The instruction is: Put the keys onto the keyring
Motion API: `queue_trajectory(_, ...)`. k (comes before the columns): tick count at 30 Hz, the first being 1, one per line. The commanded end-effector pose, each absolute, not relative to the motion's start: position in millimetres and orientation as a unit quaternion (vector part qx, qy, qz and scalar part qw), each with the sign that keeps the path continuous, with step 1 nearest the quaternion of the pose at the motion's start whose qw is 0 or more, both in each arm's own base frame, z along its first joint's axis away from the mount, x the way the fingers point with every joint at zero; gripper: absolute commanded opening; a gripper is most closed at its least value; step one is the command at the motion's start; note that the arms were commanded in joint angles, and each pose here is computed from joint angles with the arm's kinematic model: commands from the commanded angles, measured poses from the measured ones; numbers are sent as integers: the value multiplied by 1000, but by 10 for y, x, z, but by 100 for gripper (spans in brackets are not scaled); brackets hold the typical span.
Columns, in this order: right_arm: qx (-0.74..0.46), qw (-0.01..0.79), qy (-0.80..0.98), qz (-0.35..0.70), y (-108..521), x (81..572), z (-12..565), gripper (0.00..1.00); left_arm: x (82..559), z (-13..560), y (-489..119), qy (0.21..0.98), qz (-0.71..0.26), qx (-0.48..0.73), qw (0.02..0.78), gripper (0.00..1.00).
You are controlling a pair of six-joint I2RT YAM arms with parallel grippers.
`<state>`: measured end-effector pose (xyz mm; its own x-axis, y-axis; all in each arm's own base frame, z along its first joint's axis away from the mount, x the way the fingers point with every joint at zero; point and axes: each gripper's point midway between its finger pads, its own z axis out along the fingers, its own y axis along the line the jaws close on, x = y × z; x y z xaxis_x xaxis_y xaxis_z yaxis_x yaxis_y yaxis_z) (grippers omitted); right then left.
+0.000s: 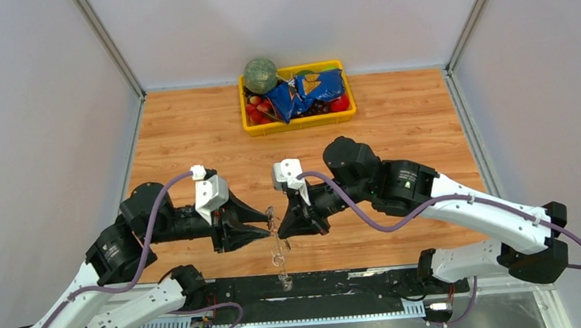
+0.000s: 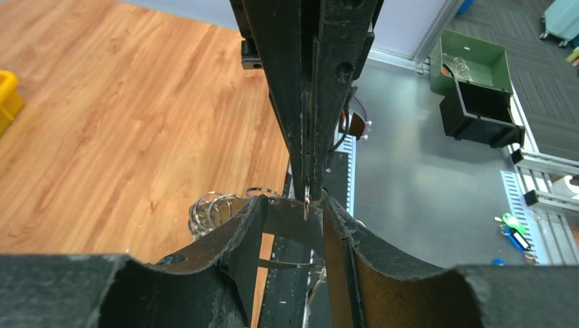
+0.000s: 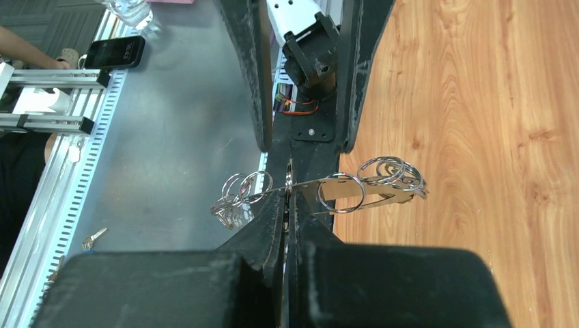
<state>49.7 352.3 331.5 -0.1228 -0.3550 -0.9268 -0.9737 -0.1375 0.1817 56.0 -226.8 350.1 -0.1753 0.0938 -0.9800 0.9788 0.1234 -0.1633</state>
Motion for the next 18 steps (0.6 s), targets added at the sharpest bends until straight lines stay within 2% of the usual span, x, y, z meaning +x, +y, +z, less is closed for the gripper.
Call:
queue_trajectory(1, -582, 320, 559, 496, 3546, 448, 3529, 0, 489, 3533, -2274, 592, -490, 468, 437, 45)
queue_trajectory(18, -581, 324, 569, 484, 3657, 543, 3514, 0, 485, 3389, -2302, 612, -483, 478, 403, 40)
